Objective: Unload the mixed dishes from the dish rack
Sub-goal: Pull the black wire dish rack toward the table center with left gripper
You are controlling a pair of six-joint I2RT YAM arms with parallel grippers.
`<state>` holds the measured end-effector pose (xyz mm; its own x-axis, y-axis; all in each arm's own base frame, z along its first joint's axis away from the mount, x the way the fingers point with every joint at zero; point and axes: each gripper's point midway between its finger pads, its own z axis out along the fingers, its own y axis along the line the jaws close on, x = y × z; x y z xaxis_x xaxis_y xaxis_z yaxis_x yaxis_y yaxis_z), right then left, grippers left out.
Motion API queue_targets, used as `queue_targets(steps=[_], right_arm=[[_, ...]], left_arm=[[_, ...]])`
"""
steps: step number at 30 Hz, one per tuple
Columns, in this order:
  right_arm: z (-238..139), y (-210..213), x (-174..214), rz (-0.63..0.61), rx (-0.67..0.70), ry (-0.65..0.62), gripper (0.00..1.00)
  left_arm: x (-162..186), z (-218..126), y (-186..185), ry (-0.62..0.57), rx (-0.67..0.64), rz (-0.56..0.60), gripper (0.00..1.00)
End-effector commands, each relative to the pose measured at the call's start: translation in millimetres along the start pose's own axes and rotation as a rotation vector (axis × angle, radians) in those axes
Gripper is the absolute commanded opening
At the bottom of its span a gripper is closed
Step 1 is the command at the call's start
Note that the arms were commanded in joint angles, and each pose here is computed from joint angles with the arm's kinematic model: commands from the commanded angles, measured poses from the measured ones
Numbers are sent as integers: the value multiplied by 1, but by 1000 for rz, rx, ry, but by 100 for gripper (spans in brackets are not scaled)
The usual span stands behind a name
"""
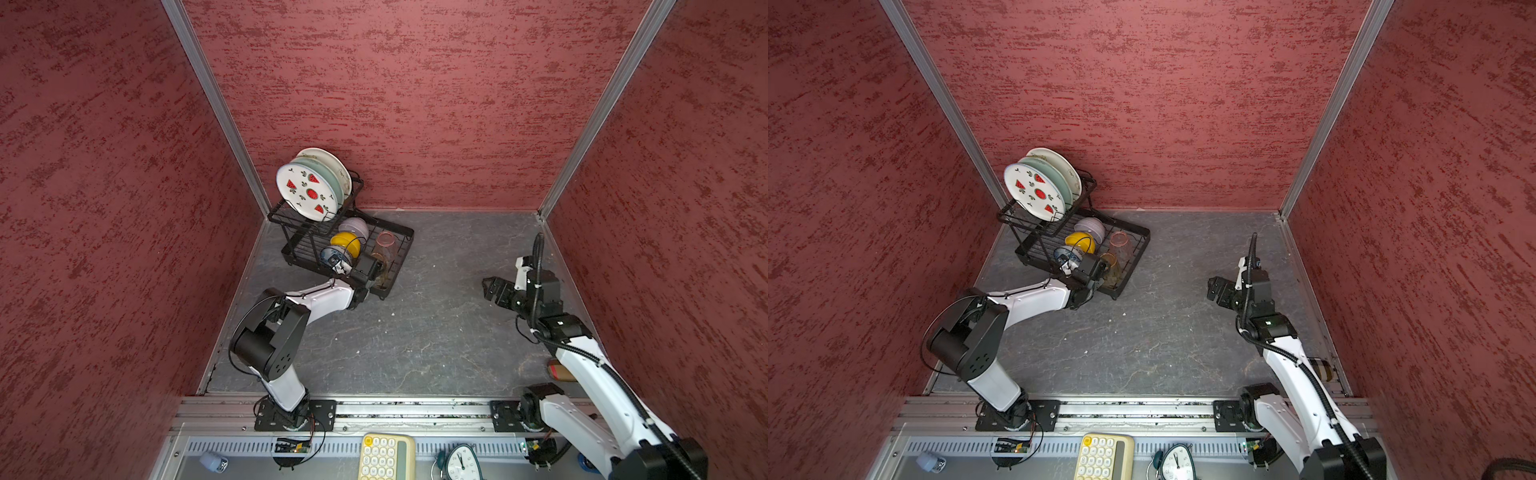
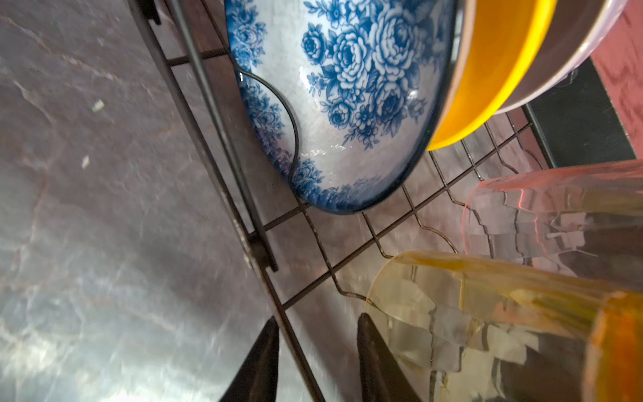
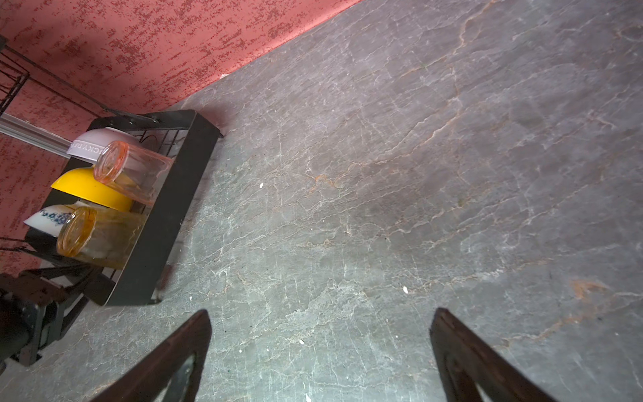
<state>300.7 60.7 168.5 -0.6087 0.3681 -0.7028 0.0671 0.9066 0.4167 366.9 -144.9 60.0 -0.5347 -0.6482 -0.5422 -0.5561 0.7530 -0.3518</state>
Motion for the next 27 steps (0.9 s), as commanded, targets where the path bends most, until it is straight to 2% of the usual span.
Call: queue_targets(steps=[1,10,16,27], right_arm=[[0,-2,3,11,10,-3,99],[1,-4,8,-6,16,19,99],[5,-4,15,-9,7,47,99],[10,-10,16,-4,39,54,99]], left_arm=[[100,-17,24,340,20,366,0],[132,-43,10,398,180,569,0],[143,-49,3,417,276,685,0],[165,-65,-31,443,472,888,0]])
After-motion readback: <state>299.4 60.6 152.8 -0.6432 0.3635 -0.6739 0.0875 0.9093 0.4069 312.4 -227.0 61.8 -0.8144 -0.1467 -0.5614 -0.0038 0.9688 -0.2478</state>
